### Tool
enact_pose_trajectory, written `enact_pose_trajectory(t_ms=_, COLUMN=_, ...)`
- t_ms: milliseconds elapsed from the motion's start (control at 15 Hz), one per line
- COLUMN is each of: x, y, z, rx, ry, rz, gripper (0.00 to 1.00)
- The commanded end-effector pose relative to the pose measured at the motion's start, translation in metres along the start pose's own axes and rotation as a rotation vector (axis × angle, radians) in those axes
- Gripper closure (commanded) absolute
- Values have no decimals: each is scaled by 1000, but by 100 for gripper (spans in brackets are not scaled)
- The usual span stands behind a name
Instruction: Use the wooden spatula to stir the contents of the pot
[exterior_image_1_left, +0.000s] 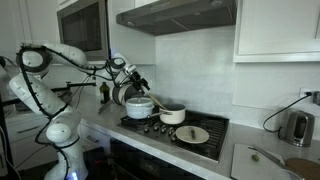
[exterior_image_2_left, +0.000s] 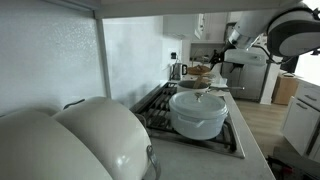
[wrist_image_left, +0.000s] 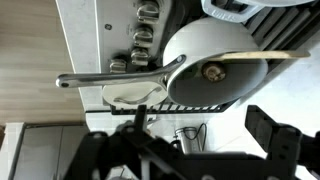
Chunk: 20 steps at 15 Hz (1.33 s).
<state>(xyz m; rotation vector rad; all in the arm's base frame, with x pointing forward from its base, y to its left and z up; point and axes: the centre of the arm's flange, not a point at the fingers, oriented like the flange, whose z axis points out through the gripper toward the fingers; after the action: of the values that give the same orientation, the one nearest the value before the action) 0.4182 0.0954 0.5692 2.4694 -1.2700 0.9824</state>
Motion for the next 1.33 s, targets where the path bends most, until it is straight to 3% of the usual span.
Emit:
enact_pose_trajectory(t_ms=0, x=7, y=-19, z=2, rx=-95, ry=17, rz=41, gripper=0)
enact_pose_trajectory(t_ms=600, x=3, y=-35, z=37, rx=-70, ry=-19, rz=30, gripper=0)
enact_pose_trajectory(t_ms=1267, x=-8, y=-58, z=60, rx=-23, ry=3, rz=10, gripper=0)
